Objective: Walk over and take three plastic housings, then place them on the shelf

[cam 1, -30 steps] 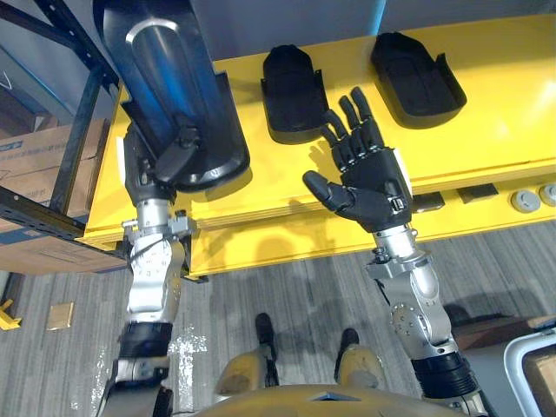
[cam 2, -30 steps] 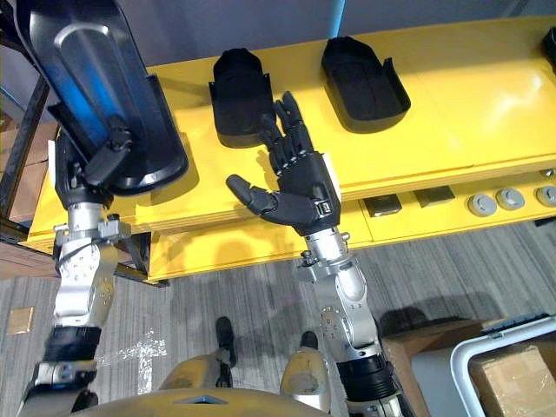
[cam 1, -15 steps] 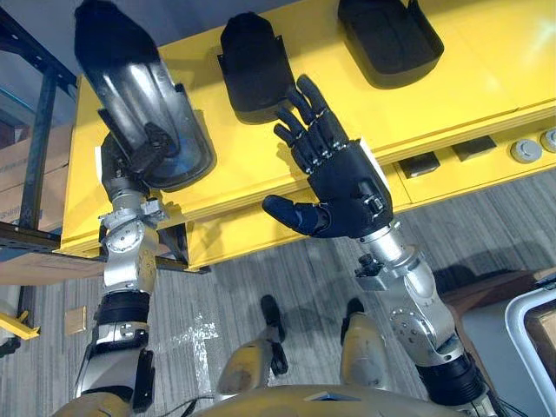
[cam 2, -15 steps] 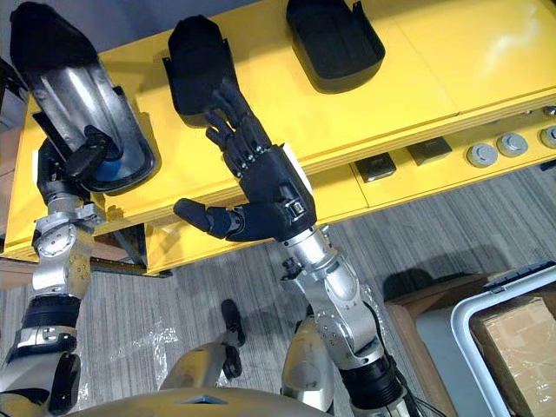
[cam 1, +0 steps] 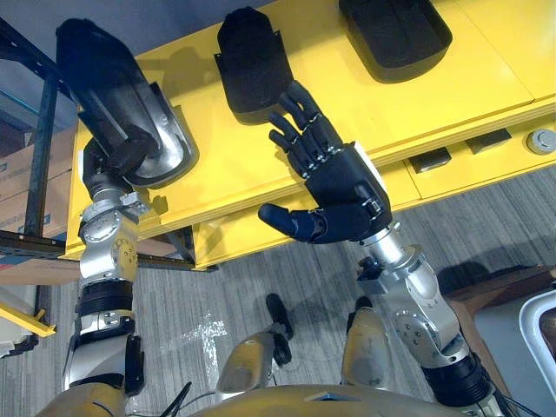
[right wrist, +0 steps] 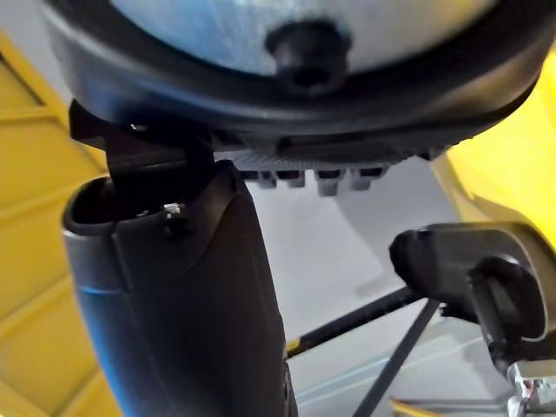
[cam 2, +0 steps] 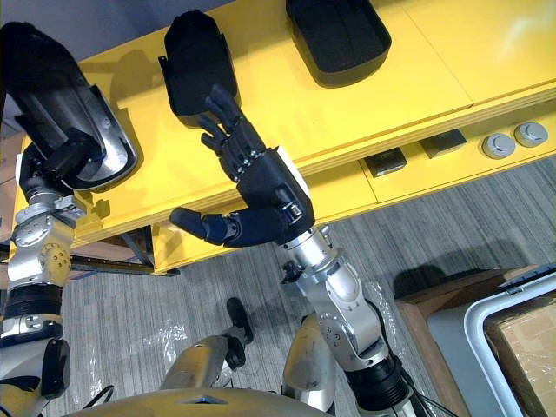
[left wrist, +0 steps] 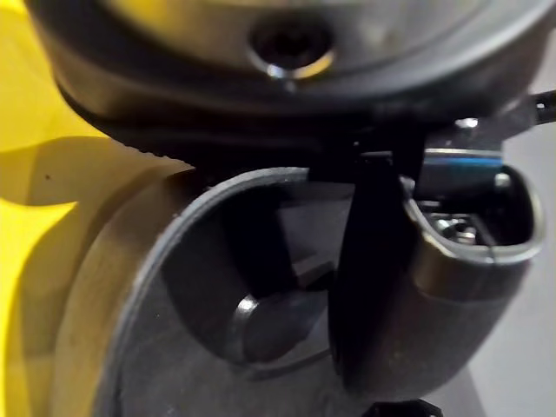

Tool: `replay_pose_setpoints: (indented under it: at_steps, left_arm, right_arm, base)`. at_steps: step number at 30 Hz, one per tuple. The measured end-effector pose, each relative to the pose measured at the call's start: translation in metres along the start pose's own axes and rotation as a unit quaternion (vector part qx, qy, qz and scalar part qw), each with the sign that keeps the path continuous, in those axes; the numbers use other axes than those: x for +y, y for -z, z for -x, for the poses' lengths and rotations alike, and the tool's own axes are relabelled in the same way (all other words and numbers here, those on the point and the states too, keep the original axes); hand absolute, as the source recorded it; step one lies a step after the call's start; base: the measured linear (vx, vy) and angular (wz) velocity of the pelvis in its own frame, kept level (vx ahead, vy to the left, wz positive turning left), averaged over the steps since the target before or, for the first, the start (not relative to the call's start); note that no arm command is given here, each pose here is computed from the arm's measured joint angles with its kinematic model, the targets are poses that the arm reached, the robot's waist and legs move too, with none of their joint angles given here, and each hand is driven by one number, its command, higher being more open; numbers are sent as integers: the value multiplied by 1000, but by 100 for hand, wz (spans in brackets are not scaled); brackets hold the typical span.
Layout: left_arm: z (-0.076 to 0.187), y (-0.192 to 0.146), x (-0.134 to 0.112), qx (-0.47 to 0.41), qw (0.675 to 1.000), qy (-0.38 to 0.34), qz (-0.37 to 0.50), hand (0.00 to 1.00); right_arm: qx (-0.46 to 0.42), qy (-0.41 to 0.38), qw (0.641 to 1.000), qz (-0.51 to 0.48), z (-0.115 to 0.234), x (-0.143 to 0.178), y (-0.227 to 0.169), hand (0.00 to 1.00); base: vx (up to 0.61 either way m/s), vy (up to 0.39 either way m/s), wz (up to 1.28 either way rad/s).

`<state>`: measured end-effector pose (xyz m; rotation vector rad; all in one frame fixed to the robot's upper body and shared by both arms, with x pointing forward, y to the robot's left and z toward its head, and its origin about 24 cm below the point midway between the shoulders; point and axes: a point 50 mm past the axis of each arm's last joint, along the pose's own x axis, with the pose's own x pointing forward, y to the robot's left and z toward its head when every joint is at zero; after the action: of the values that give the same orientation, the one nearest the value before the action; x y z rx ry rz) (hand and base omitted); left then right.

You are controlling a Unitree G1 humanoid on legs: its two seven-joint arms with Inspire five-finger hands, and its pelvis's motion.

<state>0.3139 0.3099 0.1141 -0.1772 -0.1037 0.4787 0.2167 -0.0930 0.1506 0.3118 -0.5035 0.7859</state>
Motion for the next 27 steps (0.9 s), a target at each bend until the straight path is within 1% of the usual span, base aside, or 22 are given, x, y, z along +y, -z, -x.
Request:
replay_pose_setpoints:
  at_steps: [1,2,6,13,14,19,27]
  left_arm:
    - [0,1,0,3,1000,0,0,0]
    - [-1,2,0,8,1000,1,0,100]
    - [-4,4,2,24,1000,-9,-1,100]
    - [-7,8,7,37,995,-40,-78,100]
    - [-7,8,7,38,995,-41,-79,100]
    - [-8,10,8,50,992,-48,-108,100]
    - [-7,17,12,65,987,-52,-138,100]
  right_arm:
    - [2,0,1000,-1,0,0,1,100]
    - [2,2,1000,-2,0,1,1,100]
    - [5,5,1000,-6,0,2,2,100]
    - [7,18,1000,-12,7,5,2,100]
    - [7,20,1000,-12,7,5,2,100]
    - [7,43,999,-13,10,2,2,100]
    - [27,98,995,-13,32,-6,6,100]
  base:
    - [22,-33,0]
    - [0,0,0]
    - [0,-2,-1]
    - [8,-6,-2]
    - [38,-4,1]
    - [50,-6,2]
    - [57,-9,9]
